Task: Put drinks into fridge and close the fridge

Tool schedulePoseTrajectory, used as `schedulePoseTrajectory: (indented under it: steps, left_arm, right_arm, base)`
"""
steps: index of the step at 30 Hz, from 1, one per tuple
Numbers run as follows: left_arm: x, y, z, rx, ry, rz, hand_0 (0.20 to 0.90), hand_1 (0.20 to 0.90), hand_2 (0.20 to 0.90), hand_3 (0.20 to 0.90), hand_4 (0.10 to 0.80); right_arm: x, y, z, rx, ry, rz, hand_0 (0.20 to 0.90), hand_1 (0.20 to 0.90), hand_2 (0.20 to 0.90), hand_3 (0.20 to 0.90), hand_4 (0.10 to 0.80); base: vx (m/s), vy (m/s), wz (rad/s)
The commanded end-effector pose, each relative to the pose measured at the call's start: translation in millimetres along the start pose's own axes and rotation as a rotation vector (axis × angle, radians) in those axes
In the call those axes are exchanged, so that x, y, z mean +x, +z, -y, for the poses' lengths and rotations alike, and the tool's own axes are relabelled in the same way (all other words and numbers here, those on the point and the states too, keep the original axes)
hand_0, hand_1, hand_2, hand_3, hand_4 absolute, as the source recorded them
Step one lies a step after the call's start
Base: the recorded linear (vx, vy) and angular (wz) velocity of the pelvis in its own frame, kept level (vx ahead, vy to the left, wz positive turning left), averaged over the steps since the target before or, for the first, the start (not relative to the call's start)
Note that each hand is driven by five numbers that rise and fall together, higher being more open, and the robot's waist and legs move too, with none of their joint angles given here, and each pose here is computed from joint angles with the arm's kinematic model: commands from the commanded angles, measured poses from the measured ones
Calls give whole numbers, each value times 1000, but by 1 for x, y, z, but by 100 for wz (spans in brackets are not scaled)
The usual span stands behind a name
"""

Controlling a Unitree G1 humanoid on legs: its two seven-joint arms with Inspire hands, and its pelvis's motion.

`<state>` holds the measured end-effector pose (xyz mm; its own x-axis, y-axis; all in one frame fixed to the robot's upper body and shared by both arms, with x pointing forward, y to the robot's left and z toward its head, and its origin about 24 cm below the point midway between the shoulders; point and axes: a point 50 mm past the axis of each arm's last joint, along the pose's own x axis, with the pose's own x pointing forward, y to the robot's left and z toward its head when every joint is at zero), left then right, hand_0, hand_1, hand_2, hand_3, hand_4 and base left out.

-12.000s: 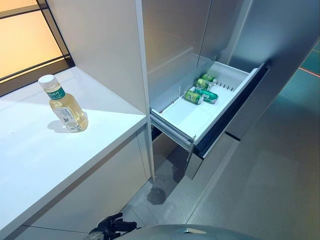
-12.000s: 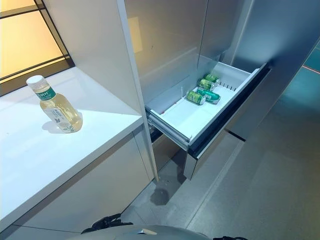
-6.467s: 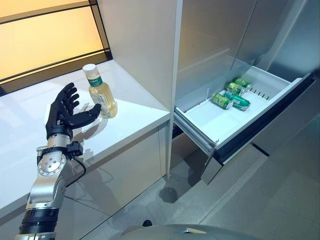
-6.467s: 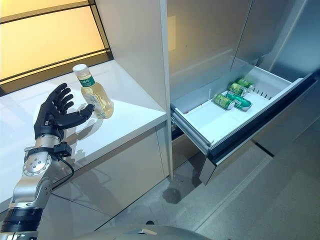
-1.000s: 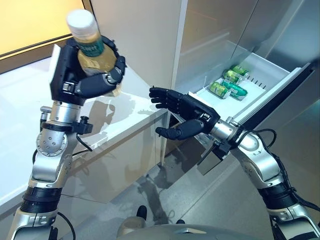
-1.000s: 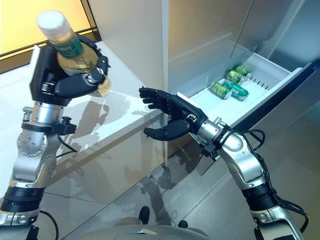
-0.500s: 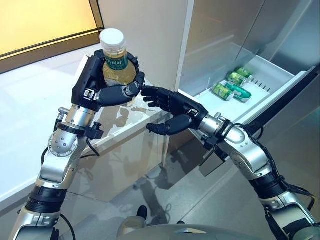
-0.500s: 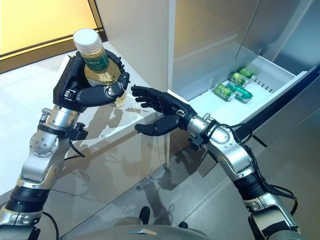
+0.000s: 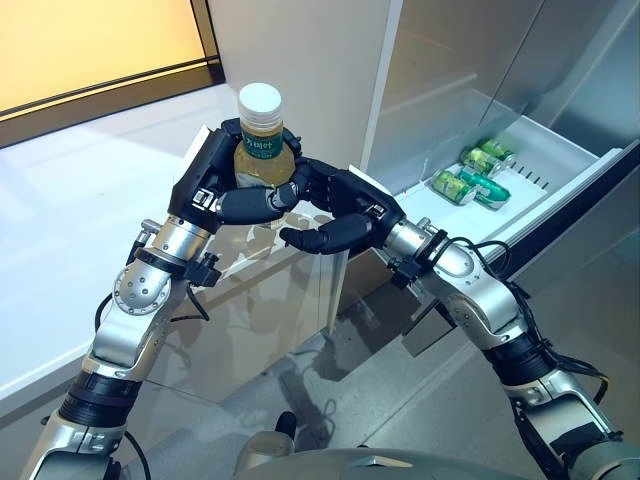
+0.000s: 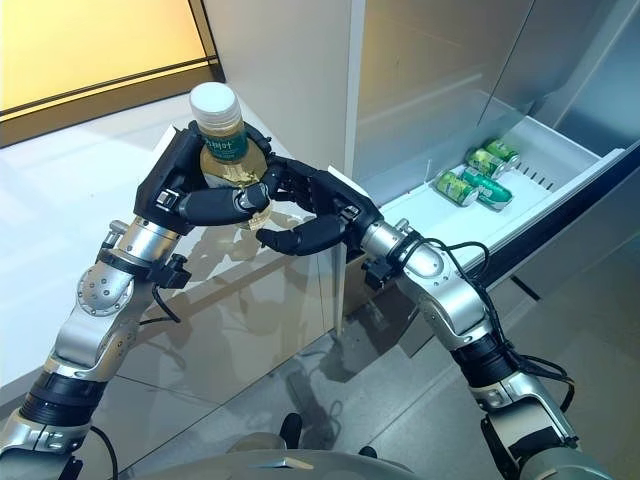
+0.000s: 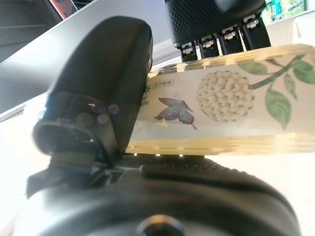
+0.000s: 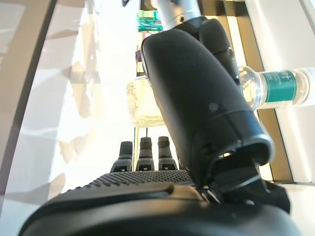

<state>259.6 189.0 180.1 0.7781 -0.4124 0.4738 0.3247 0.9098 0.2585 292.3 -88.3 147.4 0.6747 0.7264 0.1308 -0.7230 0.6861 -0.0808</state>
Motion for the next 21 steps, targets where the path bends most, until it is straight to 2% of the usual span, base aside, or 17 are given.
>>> schedulePoseTrajectory:
  steps: [1,16,17,18,19,20,21]
  left_arm:
    - [35,67,2,-51,-39,405,300,300,300,200,100]
    - [41,65,14,-120,-103,390,300,300,300,200,100]
    - [41,65,15,-123,-107,389,300,300,300,200,100]
    - [42,65,16,-126,-110,388,300,300,300,200,100]
    - [42,65,16,-129,-111,388,300,300,300,200,100]
    - [42,65,16,-131,-113,388,300,300,300,200,100]
    - [42,65,16,-132,-113,389,300,300,300,200,100]
  right_arm:
    - [29,55,-18,-6,106,250,900,900,900,900,800]
    - [45,55,-36,46,163,229,900,900,900,900,800]
    - [46,54,-37,52,166,223,827,827,827,815,715]
    - [47,54,-37,52,163,219,641,641,641,598,498]
    - [48,54,-38,52,168,218,533,533,533,472,372]
    - [48,54,-38,57,173,216,300,300,300,200,100]
    - [48,53,-39,60,173,215,300,300,300,200,100]
  base:
    - [0,0,0]
    - [3,0,1]
    - [0,0,0]
    - [0,0,0]
    - [0,0,0]
    - [0,0,0]
    - [0,0,0]
